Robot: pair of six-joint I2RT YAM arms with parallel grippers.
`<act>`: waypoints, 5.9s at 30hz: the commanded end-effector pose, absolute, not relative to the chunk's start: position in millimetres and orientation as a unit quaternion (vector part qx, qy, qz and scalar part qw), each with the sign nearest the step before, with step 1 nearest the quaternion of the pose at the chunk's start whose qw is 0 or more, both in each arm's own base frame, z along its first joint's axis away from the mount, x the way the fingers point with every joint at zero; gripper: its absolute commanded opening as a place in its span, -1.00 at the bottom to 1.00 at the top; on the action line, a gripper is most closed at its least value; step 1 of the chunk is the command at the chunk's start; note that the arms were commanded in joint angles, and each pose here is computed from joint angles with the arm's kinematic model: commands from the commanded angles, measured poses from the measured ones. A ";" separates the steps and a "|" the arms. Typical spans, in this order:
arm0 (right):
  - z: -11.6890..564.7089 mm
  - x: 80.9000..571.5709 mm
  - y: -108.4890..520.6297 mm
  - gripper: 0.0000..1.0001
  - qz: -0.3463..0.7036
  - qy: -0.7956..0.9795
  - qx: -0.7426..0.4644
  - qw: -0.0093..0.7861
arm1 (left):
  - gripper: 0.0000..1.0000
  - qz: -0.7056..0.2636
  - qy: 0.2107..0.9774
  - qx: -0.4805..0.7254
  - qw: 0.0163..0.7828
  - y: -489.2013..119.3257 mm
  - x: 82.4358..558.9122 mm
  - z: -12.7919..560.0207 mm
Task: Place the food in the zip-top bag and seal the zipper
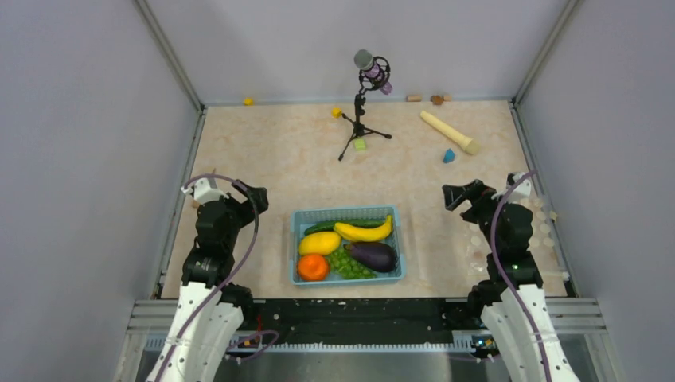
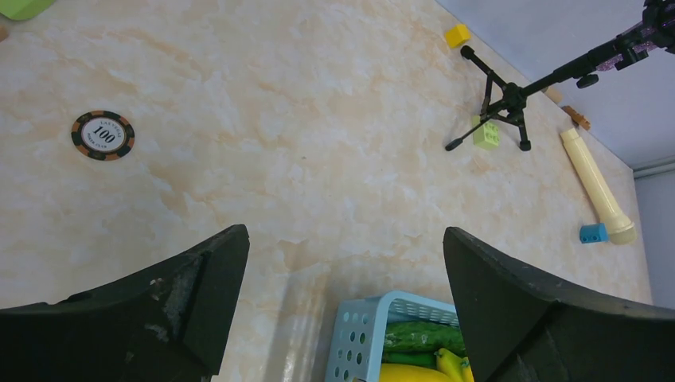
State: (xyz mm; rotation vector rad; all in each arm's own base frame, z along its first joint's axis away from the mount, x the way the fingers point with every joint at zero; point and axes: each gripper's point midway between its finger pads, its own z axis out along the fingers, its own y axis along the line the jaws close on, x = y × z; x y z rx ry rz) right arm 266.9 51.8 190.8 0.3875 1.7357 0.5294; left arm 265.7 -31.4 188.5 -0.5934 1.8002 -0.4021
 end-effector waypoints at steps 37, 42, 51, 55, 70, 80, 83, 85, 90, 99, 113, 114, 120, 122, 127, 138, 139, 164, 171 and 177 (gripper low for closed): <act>101.1 149.7 -161.3 0.95 -0.215 0.634 0.638 0.380 | 0.94 -0.149 0.742 -0.272 0.595 -19.6 298.3 203.5; 75.5 123.5 -176.8 0.95 -0.213 0.586 0.705 0.338 | 0.94 -0.139 0.753 -0.275 0.582 -18.8 301.2 198.3; 32.3 129.5 -168.2 0.94 -0.164 0.582 0.714 0.354 | 0.94 -0.131 0.743 -0.285 0.592 -12.0 292.2 202.8; 32.3 137.1 -166.3 0.88 -0.149 0.594 0.703 0.362 | 0.94 -0.132 0.735 -0.285 0.601 -10.6 288.7 207.2; 10.8 150.1 -157.5 0.17 -0.112 0.617 0.698 0.345 | 0.94 -0.124 0.735 -0.295 0.598 -6.6 287.5 202.5; 22.7 161.3 -157.1 -1.00 -0.092 0.625 0.671 0.390 | 0.94 -0.124 0.735 -0.297 0.597 -6.4 286.7 201.1; 30.3 163.8 -157.9 -1.00 -0.091 0.629 0.658 0.405 | 0.95 -0.123 0.737 -0.296 0.595 -6.7 286.6 200.7; 36.9 166.8 -158.4 -1.00 -0.090 0.636 0.643 0.417 | 0.94 -0.125 0.737 -0.295 0.595 -7.3 286.3 201.3; 62.9 189.0 -152.0 -1.00 -0.050 0.651 0.587 0.479 | 0.94 -0.131 0.735 -0.293 0.597 -9.1 285.5 203.2; 153.0 240.5 -111.9 -1.00 0.022 0.682 0.431 0.591 | 0.94 -0.189 0.743 -0.240 0.595 -35.9 290.5 212.7; 219.8 280.7 26.8 -1.00 0.236 0.747 0.207 0.586 | 0.94 -0.427 0.713 -0.063 0.553 -141.1 283.0 248.4; 220.8 281.1 36.3 -1.00 0.246 0.747 0.202 0.584 | 0.94 -0.429 0.714 -0.053 0.551 -148.7 282.2 249.2; 222.0 283.6 109.1 -1.00 0.306 0.753 0.151 0.562 | 0.94 -0.455 0.714 0.051 0.530 -210.8 266.7 260.6; 222.4 286.2 132.8 -1.00 0.311 0.755 0.136 0.562 | 0.94 -0.469 0.713 0.081 0.515 -231.2 263.1 263.1; 221.9 295.3 183.9 -1.00 0.300 0.766 0.113 0.558 | 0.94 -0.480 0.730 0.133 0.468 -281.2 256.6 249.1; 237.8 300.5 218.8 -1.00 0.344 0.743 0.119 0.561 | 0.79 -0.492 0.754 0.165 0.404 -342.6 257.2 209.9; 237.1 299.6 217.6 -1.00 0.347 0.742 0.124 0.560 | 0.78 -0.501 0.751 0.156 0.400 -346.8 258.5 211.1; 237.1 285.7 215.9 -1.00 0.395 0.726 0.160 0.540 | 0.23 -0.482 0.750 0.149 0.428 -414.8 277.2 202.1; 236.0 277.3 214.6 -1.00 0.393 0.734 0.140 0.536 | -1.00 -0.465 0.762 0.143 0.428 -418.7 283.6 195.6; 233.2 269.3 190.9 -0.64 0.328 0.754 0.111 0.558 | -1.00 -0.454 0.765 0.131 0.436 -411.1 283.5 195.9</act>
